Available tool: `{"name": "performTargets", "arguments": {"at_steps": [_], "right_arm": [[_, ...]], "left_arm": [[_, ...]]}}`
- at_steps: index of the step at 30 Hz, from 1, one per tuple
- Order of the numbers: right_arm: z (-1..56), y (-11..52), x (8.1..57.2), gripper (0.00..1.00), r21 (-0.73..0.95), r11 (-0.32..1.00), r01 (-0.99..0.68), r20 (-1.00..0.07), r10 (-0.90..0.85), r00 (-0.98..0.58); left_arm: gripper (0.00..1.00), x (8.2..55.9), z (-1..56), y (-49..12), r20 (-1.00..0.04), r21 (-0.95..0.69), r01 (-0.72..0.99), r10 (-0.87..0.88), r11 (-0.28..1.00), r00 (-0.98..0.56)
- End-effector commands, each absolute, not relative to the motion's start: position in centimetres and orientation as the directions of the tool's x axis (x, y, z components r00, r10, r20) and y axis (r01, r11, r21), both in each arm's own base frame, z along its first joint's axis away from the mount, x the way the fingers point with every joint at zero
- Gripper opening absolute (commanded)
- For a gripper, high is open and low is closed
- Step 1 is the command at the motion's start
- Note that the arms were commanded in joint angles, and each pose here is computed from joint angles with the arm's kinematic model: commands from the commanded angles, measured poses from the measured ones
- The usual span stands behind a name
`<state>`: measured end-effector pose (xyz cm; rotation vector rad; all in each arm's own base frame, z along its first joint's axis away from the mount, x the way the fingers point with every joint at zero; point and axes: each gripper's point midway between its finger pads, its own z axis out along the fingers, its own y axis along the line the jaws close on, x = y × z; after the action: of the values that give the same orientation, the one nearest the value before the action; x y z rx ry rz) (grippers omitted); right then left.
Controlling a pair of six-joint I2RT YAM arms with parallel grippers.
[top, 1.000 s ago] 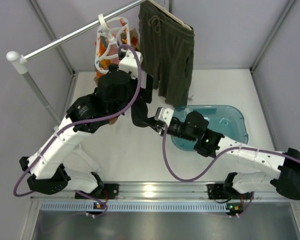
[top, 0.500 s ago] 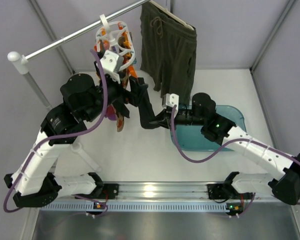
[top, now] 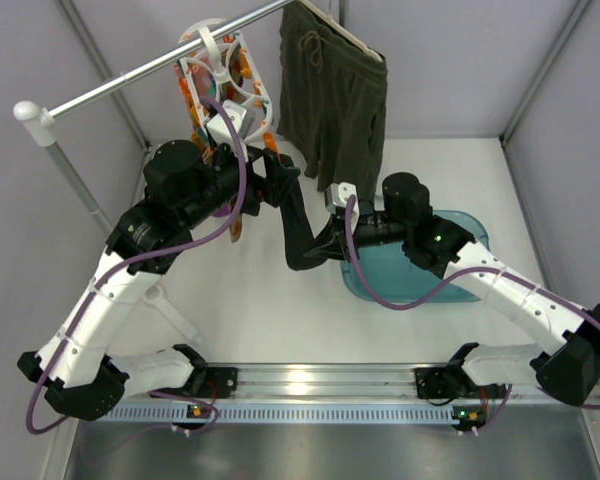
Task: Remove the socks clipped to the hanger
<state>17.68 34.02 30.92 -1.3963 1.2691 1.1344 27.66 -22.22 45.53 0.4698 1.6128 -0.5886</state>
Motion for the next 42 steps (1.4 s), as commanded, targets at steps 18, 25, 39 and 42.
{"name": "performTargets", "arguments": {"at_steps": [18,25,39,42], "right_arm": [[34.3,33.2,14.0,0.0,-0.069,-0.258,-0.964,-0.992,-0.085,0.094],[33.4,33.7,14.5,0.0,-0.054,-0.255,-0.965,-0.991,-0.101,0.083],[31.9,34.6,15.0,0.0,-0.033,-0.323,-0.946,-0.988,-0.133,0.08],[31.2,34.6,15.0,0.0,-0.006,-0.325,-0.946,-0.985,-0.161,0.062]], "left_arm": [[0.96,29.7,48.0,-21.5,-0.961,-0.216,0.552,-0.275,0.806,0.025],[0.98,28.9,48.2,-20.8,-0.936,-0.291,0.536,-0.353,0.792,0.013],[0.83,28.1,51.1,-23.9,-0.93,-0.174,0.698,-0.348,0.695,0.115],[0.72,28.5,51.5,-24.3,-0.923,-0.176,0.705,-0.365,0.687,0.125]]}}
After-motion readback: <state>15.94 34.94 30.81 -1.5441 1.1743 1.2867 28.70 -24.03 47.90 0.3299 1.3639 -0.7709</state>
